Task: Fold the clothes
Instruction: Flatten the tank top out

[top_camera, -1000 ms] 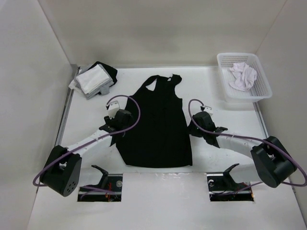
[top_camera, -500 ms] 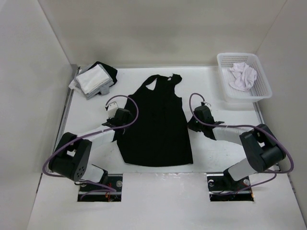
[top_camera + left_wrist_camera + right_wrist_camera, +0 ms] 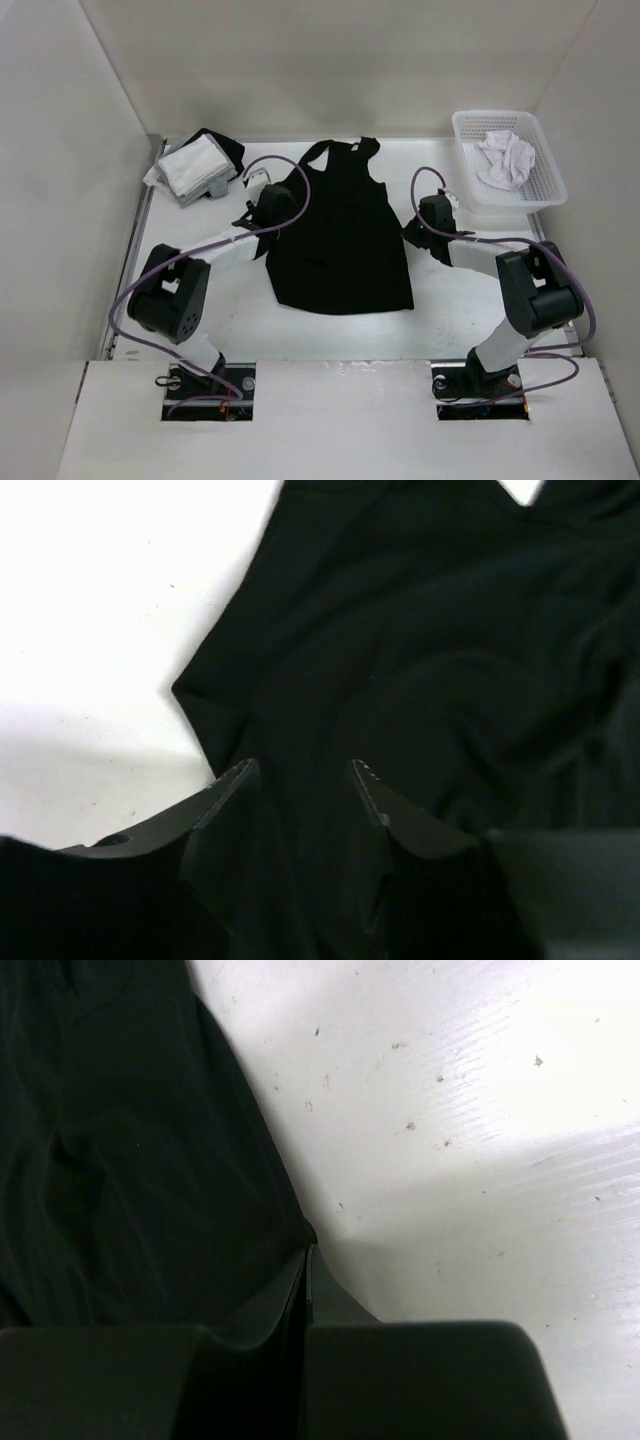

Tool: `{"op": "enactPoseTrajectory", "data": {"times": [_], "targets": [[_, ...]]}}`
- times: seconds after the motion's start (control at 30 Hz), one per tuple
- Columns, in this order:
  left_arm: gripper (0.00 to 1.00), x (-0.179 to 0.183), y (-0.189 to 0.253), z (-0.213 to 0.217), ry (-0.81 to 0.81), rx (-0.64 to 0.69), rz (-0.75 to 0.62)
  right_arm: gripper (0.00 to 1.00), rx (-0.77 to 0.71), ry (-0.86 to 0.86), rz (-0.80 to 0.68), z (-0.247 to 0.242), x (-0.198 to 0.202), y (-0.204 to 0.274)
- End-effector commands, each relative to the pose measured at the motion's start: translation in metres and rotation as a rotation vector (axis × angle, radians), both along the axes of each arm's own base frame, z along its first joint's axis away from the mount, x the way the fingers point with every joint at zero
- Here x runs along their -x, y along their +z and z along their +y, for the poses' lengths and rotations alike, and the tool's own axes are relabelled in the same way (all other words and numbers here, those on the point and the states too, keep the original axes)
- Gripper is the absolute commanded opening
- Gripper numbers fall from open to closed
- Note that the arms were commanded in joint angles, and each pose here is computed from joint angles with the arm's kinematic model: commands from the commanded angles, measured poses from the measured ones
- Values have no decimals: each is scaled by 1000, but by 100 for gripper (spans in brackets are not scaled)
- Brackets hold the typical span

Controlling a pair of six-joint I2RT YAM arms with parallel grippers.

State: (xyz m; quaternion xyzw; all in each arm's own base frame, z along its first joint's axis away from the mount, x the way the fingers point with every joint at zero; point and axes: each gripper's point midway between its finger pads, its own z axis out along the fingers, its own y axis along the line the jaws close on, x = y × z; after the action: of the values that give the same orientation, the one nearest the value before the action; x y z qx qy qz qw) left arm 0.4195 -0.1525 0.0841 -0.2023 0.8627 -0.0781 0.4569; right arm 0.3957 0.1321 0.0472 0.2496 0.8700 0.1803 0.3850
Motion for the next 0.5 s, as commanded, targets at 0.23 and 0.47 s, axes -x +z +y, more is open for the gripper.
{"op": "enactPoseTrajectory", "data": {"times": [0.23,0.47], "targets": [[34,110,-29,55,45,45,80,2,-14,23,-89,9,-17,30],[39,133,-44,35,-26,147,128,2,-14,46,-74,16,-17,25]]}}
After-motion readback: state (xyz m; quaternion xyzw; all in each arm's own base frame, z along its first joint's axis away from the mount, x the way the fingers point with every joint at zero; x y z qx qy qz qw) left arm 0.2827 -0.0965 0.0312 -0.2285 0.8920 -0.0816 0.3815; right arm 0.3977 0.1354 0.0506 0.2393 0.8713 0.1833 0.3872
